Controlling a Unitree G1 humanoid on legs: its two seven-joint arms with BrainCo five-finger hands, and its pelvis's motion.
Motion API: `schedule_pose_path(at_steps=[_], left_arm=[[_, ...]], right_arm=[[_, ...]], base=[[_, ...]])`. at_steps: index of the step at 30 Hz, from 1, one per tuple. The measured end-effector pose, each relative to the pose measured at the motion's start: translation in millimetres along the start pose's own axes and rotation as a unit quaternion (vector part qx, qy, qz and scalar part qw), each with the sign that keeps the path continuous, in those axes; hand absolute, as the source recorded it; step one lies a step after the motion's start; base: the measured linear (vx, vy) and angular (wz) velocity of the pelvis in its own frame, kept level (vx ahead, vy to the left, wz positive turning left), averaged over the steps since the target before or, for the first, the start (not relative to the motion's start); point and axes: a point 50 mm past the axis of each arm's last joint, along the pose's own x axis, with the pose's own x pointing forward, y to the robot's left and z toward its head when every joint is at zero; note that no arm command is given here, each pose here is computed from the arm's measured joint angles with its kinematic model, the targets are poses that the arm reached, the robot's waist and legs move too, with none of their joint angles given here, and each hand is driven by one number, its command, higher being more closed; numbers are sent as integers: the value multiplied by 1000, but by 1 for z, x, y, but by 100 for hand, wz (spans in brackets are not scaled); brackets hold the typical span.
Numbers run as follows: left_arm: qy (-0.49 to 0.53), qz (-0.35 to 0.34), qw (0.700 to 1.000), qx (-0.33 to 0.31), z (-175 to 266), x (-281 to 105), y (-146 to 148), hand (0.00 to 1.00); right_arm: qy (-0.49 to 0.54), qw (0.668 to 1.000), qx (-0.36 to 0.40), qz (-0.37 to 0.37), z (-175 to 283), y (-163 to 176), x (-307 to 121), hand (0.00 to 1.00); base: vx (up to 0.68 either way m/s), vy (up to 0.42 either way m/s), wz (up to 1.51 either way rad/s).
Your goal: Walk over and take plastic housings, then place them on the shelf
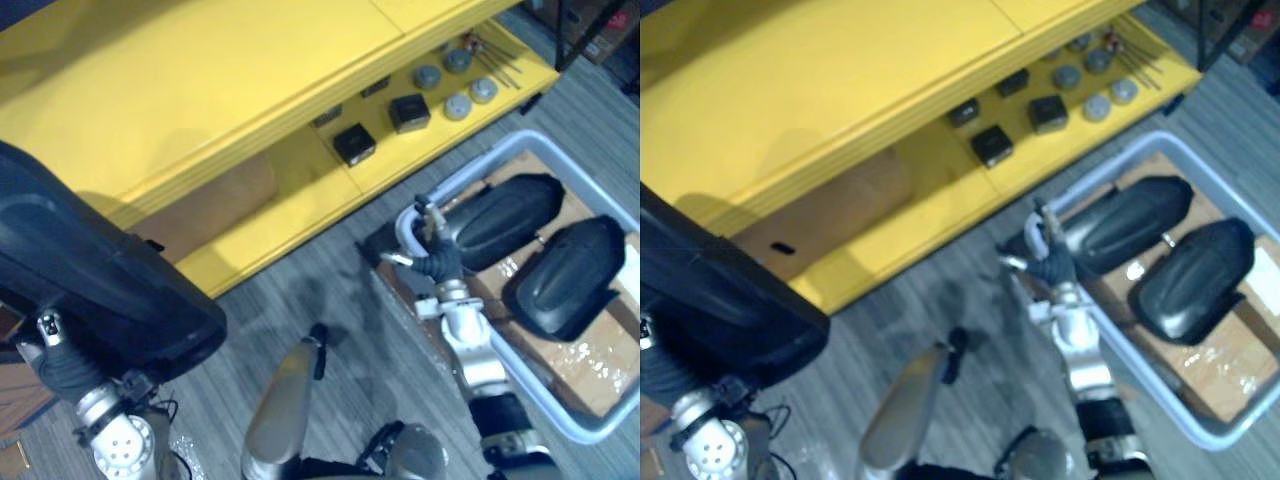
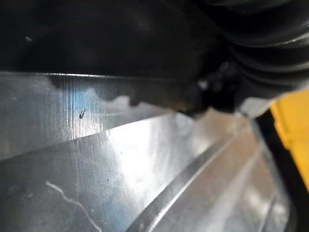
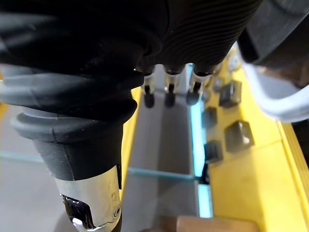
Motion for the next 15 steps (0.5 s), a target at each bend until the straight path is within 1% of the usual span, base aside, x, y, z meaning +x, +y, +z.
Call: schedule_pose_path(at_steps=[5, 7, 9, 12, 15], left_arm=[[-14, 18, 999, 45, 6, 3, 17, 100], [-16, 20, 999, 46, 6, 4, 18, 100], [-4, 13, 999, 44, 4, 3, 15, 100], [4, 6, 999, 45, 2, 1, 13, 100], [12, -15, 999, 34, -1, -1, 4, 100]], right_arm=[[-23, 1000, -4, -9, 3, -4, -7, 0], [-27, 999, -10, -25, 4, -14, -7, 0], [-20, 999, -17, -39, 1, -31, -13, 0], [-40, 999, 5, -29, 11, -36, -18, 0], [-62, 997, 41, 0, 22, -35, -19, 0]], base=[[252, 93, 19], [308, 28, 20], [275, 3, 52], [343, -49, 88], [428, -251, 124]])
